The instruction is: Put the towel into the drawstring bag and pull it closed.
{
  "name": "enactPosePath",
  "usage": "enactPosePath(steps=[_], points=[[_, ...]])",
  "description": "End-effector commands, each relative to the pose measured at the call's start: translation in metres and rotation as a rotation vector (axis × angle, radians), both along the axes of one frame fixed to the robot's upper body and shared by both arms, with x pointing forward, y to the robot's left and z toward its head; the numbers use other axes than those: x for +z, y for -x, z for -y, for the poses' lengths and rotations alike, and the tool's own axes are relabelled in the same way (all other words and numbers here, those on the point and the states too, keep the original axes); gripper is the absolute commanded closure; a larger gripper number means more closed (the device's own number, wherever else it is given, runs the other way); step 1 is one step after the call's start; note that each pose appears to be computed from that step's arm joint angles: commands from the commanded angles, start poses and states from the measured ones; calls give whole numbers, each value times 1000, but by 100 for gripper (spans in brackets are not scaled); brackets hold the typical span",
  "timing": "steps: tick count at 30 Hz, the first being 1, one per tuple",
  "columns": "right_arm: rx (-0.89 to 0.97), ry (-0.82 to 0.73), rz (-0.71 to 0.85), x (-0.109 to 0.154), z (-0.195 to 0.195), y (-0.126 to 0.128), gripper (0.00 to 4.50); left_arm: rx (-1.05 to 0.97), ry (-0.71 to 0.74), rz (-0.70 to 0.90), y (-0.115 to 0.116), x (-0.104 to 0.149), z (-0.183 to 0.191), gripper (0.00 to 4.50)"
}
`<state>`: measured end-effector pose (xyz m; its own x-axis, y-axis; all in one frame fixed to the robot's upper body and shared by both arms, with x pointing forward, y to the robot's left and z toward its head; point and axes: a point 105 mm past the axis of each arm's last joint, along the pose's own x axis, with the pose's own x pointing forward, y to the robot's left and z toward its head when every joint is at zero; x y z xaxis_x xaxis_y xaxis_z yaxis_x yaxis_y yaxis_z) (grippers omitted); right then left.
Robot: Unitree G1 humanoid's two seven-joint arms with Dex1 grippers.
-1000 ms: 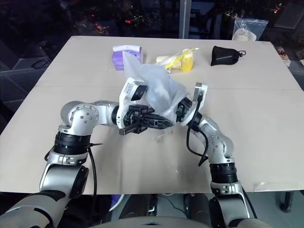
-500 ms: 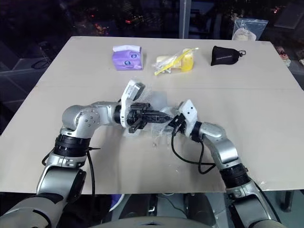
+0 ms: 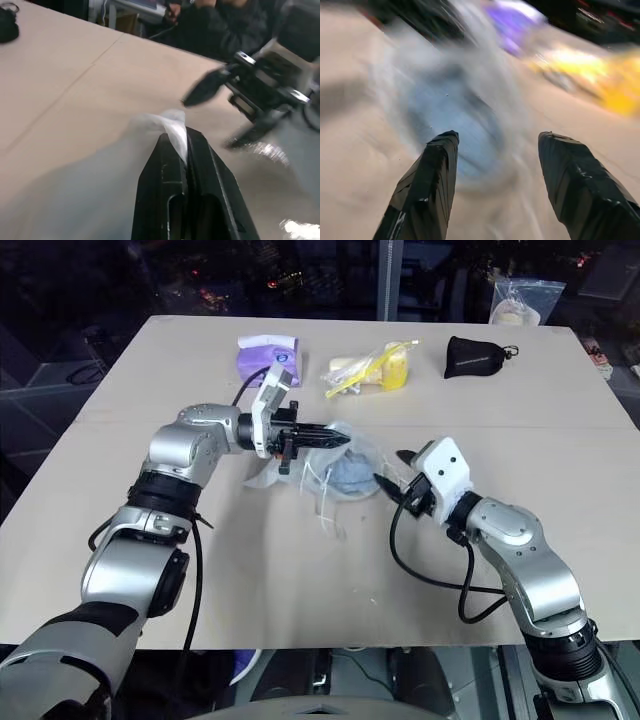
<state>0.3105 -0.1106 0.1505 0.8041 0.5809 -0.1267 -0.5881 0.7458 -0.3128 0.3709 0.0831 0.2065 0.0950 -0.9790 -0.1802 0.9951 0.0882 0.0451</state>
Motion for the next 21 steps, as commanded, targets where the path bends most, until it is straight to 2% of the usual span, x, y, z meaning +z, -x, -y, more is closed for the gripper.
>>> enactPosePath(steps=[1, 5, 9, 14, 17, 18, 20, 21], points=[[-120, 49, 2, -15, 10, -18, 178, -2, -64, 130, -8, 17, -7, 450], [-109, -104, -55, -14, -4, -26, 178, 5, -110, 171, -14, 17, -12, 450], [-23, -165, -108, -14, -29, -32, 178, 14, -137, 202, -18, 15, -13, 450], [-114, -63, -127, -38, -30, -54, 178, 29, -160, 240, -21, 12, -14, 450], [-157, -14, -119, -47, -24, -61, 257, 34, -165, 255, -23, 13, -16, 450], [-158, -17, -117, -47, -23, -62, 302, 37, -174, 265, -24, 13, -17, 450], [-150, -47, -101, -39, -21, -59, 419, 62, -194, 300, -28, 15, -19, 450], [-144, -54, -85, -33, -20, -57, 419, 74, -203, 318, -30, 17, -20, 450]])
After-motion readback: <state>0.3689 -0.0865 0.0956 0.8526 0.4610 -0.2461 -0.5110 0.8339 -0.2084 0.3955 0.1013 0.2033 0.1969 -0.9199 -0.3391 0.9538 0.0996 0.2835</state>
